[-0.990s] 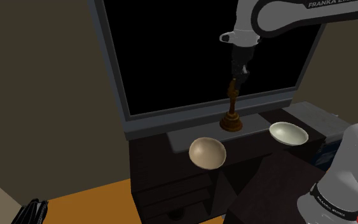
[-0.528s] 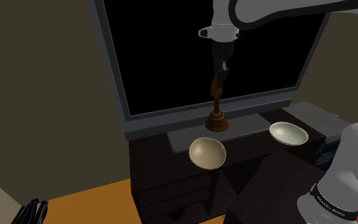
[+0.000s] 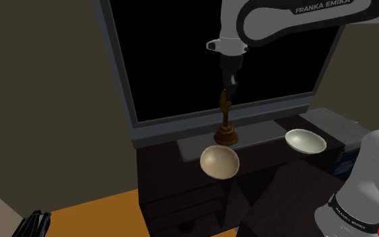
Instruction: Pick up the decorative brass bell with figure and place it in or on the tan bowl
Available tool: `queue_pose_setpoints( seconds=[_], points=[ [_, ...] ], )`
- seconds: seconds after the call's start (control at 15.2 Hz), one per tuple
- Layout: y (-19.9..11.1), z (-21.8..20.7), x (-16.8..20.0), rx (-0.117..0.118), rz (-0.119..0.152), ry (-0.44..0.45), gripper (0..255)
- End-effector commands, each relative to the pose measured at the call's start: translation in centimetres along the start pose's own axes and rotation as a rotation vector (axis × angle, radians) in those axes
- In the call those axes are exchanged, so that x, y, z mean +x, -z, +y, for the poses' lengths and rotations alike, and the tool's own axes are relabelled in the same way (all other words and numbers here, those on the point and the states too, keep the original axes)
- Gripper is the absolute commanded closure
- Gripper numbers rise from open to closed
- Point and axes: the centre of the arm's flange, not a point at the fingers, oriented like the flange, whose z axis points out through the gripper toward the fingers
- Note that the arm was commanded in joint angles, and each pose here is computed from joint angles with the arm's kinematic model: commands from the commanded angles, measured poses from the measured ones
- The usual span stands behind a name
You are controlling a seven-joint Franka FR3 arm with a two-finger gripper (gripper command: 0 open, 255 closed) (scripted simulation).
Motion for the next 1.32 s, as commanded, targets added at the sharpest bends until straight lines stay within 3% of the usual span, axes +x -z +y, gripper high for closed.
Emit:
queue_pose_setpoints(
  seconds=[0.0, 1.25],
  points=[
    [-1.1, -0.1, 0.0, -0.001, 0.001, 0.0, 255],
    [-11.1, -0.9, 0.3, -0.001, 0.001, 0.0, 255]
  ],
)
